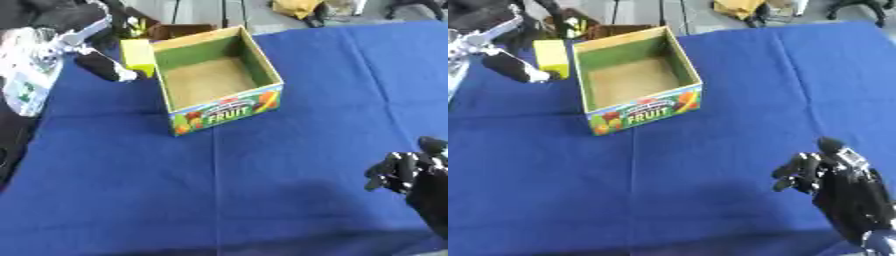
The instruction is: Pick up objects on the table and place them in the box.
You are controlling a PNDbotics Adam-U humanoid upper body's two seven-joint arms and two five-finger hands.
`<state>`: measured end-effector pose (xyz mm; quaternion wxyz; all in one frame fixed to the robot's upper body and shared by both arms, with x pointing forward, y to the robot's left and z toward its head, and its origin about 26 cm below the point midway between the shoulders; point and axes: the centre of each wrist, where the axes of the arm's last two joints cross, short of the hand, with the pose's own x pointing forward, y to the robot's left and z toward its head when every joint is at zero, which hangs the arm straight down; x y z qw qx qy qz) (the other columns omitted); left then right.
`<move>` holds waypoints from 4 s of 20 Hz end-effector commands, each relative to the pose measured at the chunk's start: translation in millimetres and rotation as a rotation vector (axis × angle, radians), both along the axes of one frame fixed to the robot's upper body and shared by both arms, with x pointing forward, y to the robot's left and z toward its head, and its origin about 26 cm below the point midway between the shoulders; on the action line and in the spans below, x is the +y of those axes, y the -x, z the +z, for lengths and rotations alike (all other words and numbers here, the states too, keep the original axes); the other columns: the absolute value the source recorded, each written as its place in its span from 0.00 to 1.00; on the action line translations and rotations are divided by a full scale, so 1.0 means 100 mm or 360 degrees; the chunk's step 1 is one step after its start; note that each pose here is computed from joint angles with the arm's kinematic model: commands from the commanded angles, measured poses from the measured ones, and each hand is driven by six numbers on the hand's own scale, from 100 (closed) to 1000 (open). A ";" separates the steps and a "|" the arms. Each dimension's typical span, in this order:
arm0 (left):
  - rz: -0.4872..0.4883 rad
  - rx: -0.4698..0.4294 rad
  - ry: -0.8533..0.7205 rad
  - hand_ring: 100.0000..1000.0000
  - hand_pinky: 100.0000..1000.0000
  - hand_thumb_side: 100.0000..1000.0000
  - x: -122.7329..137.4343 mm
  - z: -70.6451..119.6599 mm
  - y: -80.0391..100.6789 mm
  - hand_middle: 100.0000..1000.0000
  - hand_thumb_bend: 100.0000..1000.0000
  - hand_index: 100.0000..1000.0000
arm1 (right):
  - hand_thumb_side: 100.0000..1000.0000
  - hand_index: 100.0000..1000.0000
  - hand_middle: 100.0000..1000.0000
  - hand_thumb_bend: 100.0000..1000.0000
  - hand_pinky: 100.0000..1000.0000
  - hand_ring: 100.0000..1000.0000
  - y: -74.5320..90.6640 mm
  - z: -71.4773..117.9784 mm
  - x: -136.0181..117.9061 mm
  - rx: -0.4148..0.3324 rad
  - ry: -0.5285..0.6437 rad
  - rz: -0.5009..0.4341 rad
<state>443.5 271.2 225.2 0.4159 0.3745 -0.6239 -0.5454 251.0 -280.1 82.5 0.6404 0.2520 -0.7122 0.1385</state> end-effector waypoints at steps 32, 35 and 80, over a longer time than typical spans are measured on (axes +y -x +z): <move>-0.0166 -0.0750 0.0409 0.73 0.69 0.81 -0.30 -0.35 -0.11 0.70 0.67 0.74 | 0.83 0.32 0.41 0.00 0.51 0.58 -0.01 0.07 0.03 -0.0051 0.0029 0.0029; -0.0209 -0.0835 0.0519 0.67 0.63 0.84 -0.19 -0.44 0.03 0.63 0.53 0.69 | 0.83 0.32 0.41 0.00 0.51 0.58 -0.01 0.07 0.01 -0.0050 0.0023 0.0007; 0.0132 -0.0178 0.2277 0.53 0.52 0.97 0.40 -1.34 1.55 0.51 0.41 0.64 | 0.82 0.32 0.41 0.00 0.51 0.58 -0.01 0.09 -0.02 -0.0064 0.0011 -0.0053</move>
